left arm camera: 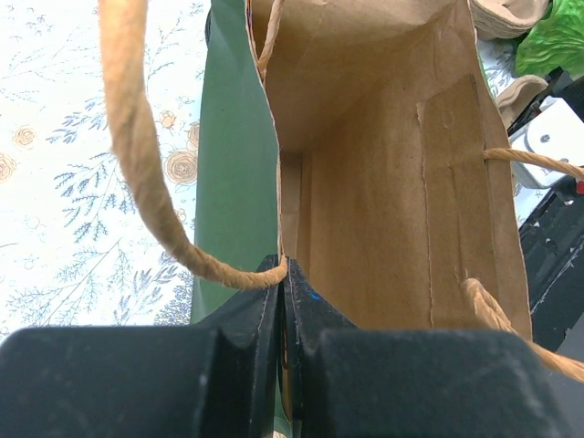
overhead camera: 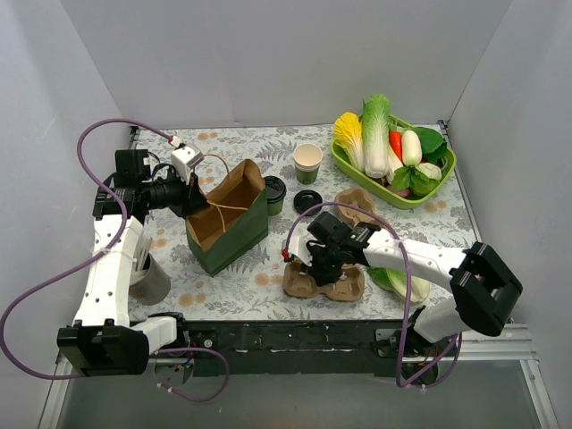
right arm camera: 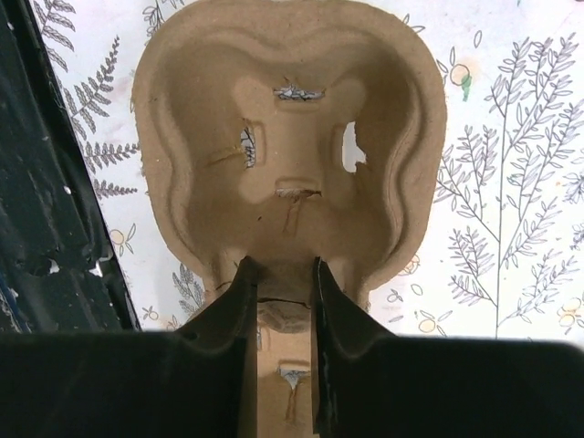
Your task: Pack the takeout coffee
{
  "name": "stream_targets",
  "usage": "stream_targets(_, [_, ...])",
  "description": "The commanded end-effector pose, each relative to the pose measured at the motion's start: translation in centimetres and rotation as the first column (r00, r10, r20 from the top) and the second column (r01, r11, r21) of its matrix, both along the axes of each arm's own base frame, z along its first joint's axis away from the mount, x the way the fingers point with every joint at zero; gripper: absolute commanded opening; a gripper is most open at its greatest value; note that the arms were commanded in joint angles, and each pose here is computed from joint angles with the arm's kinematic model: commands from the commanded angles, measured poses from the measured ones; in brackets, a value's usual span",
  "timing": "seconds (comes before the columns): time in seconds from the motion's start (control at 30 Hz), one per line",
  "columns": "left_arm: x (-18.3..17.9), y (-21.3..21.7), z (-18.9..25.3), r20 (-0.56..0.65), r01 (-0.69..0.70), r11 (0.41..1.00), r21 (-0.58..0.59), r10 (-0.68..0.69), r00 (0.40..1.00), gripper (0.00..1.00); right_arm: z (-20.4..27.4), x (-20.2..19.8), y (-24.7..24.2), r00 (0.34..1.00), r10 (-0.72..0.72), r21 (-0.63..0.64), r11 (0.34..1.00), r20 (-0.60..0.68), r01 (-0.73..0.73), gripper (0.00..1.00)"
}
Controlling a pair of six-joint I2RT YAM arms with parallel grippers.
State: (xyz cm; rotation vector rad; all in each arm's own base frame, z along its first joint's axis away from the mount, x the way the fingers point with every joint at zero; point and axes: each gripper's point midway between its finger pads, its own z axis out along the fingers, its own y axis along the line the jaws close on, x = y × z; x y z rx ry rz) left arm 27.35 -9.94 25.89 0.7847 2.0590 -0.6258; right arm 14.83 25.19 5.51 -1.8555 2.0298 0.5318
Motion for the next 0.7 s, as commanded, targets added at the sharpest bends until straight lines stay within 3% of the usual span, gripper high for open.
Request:
stream_targets(0.0, [-0.8,0.0,-0.5,-0.023,-0.001,1.000,0.007,0.001,1.000,0.04,2.4,0.7,0.2,0.998,0.051,-0.008,0.999,0.048,-0.050,0.10])
stream_targets(0.1, [-0.7,-0.3,-0.2,-0.026,0.009,1.000,-0.009,-0.009,1.000,0.18,4.7,0.7,0.1,0.997,0.061,-0.016,0.998,0.054,-0.060,0.07])
stream_targets(0.13, [-0.6,-0.4,0.4,-0.018,0.011,1.000,-0.019,-0.011,1.000,0.33,5.3,0.7,0.0,0.996,0.067,-0.022,0.998,0.056,-0.066,0.06])
stream_targets(0.23, [-0.6,-1.2,2.2,-0.003,0.017,0.997,-0.076,-0.017,1.000,0.50,8.3,0.6,0.1,0.991,0.103,0.003,0.995,0.081,-0.103,0.06])
stream_targets(0.43, [-0.6,-1.9,4.2,0.001,0.015,0.991,-0.136,-0.015,1.000,0.60,12.8,-1.1,1.1,0.982,0.182,0.119,0.975,0.055,-0.187,0.04])
stream_targets(0.67, [-0.8,-1.6,4.3,0.000,-0.011,0.992,-0.125,0.012,1.000,0.62,15.1,-2.2,1.9,0.966,0.257,0.216,0.941,0.040,-0.259,0.03])
